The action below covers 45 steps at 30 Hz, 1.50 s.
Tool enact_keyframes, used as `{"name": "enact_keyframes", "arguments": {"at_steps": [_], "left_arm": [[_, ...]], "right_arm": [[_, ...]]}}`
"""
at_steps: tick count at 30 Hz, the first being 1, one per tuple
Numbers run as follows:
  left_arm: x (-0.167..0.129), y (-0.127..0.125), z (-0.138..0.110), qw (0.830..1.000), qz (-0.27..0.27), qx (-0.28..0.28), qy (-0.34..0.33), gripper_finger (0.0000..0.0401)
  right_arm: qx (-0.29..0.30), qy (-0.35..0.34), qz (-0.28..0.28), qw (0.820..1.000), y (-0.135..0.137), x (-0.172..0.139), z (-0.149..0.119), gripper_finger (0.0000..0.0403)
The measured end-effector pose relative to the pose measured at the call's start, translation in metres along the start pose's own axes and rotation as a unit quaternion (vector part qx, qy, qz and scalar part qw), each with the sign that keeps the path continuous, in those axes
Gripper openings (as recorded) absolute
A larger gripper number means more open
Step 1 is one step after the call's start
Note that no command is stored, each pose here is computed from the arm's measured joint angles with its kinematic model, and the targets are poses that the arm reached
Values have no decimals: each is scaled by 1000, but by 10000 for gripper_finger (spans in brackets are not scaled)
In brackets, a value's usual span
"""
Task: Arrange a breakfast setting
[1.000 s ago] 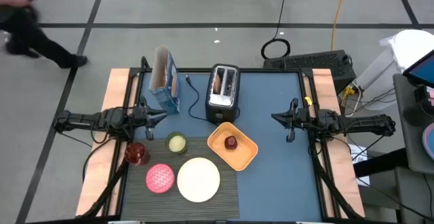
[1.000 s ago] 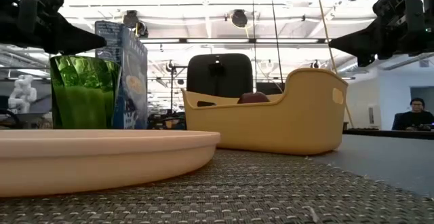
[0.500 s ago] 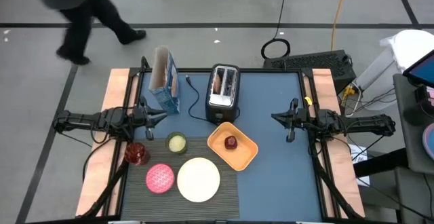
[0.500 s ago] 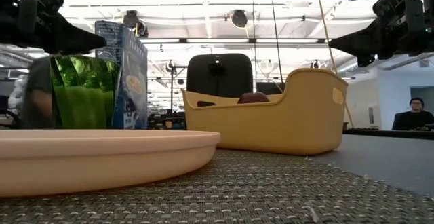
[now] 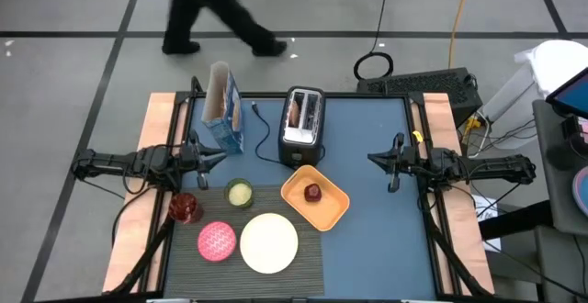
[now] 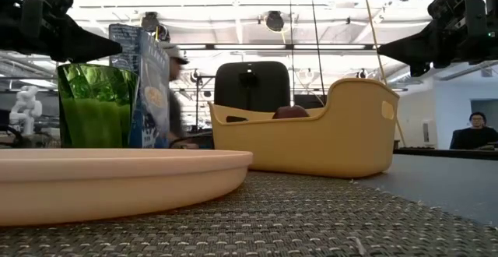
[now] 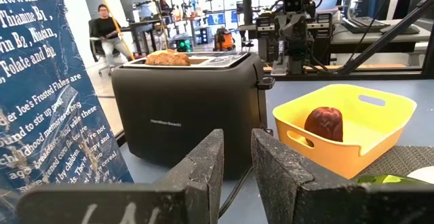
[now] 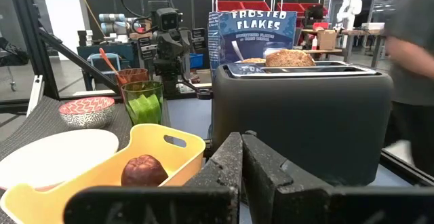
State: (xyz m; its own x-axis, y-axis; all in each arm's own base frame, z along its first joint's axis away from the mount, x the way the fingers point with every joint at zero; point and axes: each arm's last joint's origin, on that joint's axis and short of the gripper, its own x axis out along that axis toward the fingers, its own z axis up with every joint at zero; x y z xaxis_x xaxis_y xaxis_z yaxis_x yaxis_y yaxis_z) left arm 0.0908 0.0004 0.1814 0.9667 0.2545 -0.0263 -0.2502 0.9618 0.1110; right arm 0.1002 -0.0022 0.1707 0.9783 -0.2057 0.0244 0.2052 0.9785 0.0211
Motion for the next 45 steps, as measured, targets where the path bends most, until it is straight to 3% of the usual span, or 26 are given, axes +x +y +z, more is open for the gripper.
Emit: {"name": "enact_keyframes", "arguments": {"at_steps": [7,29,35,40,45], "left_arm": [[0,0,1,999,0,54,-3,85],[0,0,1,1000,1,12,-6,85],[-1,1,11,997,4,-60,-55,86],[-1,2,13,996,4,-60,-65,86],[-1,-1,16,995,-43,-47,-82,86]], "right_arm": [[0,0,0,1000,0,0,0,2],[0,0,0,1000,0,0,0,2],[0,0,0,1000,0,0,0,2],[0,0,0,1000,0,0,0,2],[0,0,0,1000,0,0,0,2]]}}
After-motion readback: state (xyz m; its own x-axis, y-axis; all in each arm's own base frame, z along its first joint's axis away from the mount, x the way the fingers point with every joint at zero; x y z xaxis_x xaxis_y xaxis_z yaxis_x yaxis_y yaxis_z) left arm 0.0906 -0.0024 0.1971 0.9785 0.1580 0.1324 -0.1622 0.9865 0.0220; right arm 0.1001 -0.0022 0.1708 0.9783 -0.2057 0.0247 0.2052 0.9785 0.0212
